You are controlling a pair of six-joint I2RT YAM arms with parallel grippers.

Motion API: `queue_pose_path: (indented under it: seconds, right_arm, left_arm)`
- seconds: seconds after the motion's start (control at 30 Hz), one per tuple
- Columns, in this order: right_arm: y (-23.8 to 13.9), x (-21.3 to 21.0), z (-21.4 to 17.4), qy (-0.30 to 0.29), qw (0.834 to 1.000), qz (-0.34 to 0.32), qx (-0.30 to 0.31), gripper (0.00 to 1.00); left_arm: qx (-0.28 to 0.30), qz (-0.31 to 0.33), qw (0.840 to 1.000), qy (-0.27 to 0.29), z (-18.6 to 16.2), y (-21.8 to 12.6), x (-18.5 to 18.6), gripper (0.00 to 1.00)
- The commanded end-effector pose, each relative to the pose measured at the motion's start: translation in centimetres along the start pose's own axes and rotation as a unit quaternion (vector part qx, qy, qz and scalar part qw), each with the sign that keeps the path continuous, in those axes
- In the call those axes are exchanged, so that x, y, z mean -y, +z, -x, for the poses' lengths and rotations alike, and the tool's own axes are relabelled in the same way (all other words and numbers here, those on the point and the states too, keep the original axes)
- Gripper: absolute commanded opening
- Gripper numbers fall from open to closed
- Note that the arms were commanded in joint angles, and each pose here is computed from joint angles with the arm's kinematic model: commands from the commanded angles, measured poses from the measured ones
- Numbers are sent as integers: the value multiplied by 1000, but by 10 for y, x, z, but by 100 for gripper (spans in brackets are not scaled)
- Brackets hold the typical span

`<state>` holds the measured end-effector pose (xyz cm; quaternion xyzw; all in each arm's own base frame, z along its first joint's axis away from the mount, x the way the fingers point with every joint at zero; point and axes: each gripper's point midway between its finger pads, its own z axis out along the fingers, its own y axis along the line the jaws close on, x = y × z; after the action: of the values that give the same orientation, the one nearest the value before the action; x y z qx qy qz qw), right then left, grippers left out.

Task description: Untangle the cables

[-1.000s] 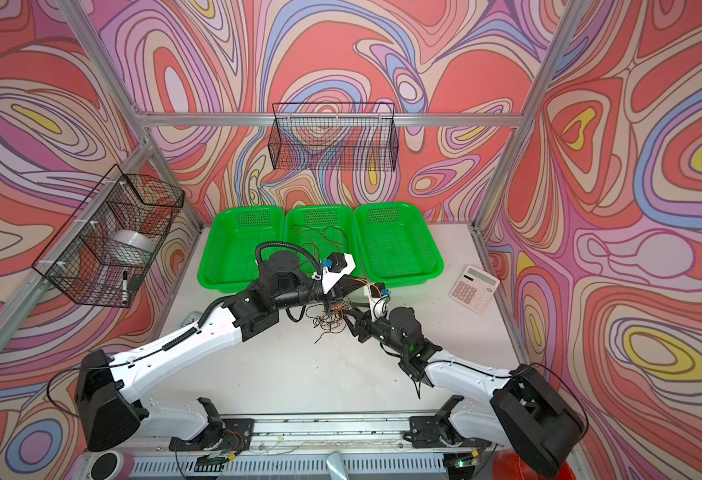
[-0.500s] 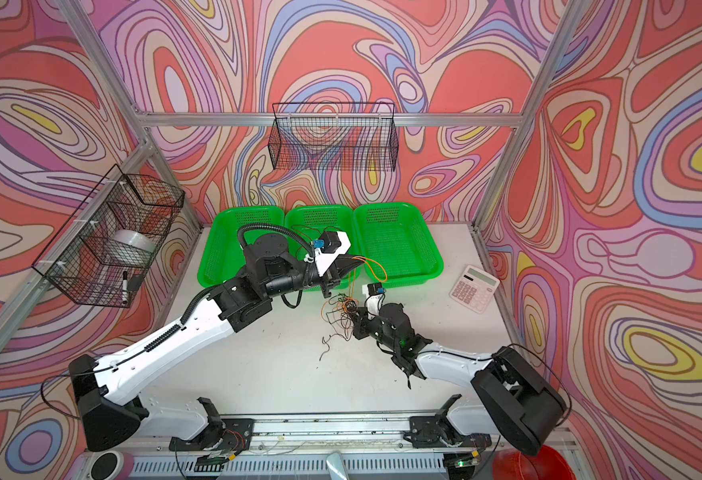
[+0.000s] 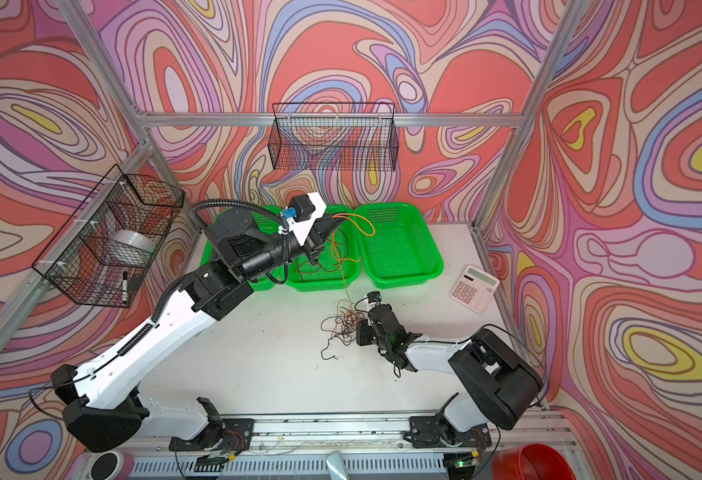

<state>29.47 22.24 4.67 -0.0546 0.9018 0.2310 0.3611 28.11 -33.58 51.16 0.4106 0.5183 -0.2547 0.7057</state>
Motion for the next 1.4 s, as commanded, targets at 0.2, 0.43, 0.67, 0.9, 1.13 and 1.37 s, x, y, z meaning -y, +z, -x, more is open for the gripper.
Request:
queue_pose_path:
  seconds: [0.2, 0.43, 0.67, 0.9, 1.13, 1.37]
  right_arm:
    - [-46, 7, 51, -85, 991, -59, 88, 47]
    - [-94, -29, 80, -191, 964, 19, 183, 60]
    - [-96, -61, 91, -217, 950, 87, 204, 60]
    - [-64, -65, 104, -204, 955, 79, 200, 54]
    - [-73, -78, 138, -200, 949, 72, 234, 0]
    - [-111, -94, 165, -204, 943, 82, 251, 0]
  left_arm:
    - [-6, 0, 1000, -3, -2, -7, -6, 0]
    - [-1, -14, 1000, -14, -5, -3, -2, 0]
    - [4, -12, 1000, -13, -2, -3, -3, 0]
    - [3, -11, 1000, -16, -1, -8, -2, 0]
    - [-9, 7, 1000, -10, -5, -21, -5, 0]
    - [-48, 46, 997, -50, -54, -47, -11, 0]
